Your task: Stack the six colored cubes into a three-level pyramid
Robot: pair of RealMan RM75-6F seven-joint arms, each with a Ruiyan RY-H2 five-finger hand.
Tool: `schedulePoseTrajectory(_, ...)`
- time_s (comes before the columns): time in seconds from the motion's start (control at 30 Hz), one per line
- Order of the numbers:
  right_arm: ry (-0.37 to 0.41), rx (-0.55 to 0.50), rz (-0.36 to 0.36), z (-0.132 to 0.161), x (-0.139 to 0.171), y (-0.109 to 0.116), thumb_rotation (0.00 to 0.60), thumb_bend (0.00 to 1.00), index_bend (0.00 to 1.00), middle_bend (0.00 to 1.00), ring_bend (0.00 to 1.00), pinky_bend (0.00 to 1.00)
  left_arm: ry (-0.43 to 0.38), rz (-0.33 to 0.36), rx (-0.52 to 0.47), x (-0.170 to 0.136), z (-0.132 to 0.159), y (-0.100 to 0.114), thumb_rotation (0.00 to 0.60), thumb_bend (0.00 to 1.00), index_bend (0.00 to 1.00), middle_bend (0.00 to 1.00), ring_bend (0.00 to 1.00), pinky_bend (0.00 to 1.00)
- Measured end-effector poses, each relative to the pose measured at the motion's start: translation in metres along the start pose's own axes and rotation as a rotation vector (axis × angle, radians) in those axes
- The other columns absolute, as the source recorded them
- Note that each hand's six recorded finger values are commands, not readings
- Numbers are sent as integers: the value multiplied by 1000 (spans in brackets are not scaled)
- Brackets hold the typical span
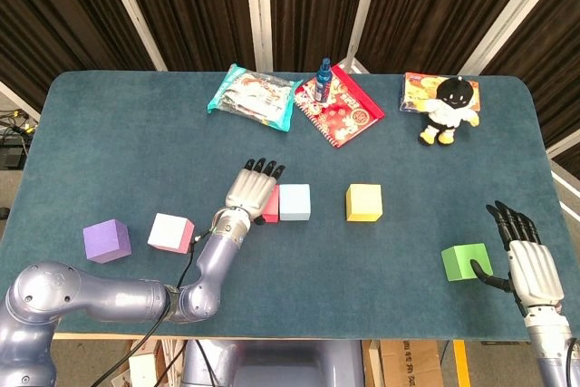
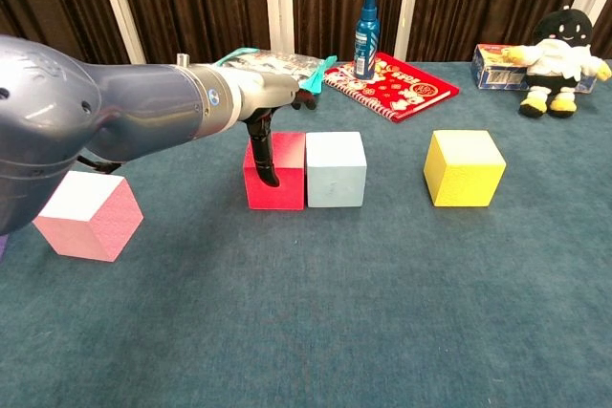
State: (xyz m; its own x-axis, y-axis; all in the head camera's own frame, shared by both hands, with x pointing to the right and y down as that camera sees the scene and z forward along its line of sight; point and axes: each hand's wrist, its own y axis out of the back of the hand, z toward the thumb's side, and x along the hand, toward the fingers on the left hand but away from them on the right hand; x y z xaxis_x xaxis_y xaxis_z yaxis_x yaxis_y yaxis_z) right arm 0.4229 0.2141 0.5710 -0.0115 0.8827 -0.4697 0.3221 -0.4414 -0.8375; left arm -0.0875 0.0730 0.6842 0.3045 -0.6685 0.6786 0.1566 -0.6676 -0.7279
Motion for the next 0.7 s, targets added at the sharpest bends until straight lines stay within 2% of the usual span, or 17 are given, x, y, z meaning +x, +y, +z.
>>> schedulePoseTrajectory(0.7,-1,-1,4,0,0,-1,600,329,0,0,0,0,-22,5,-18,4,9,-2,600,228,0,42,6,74)
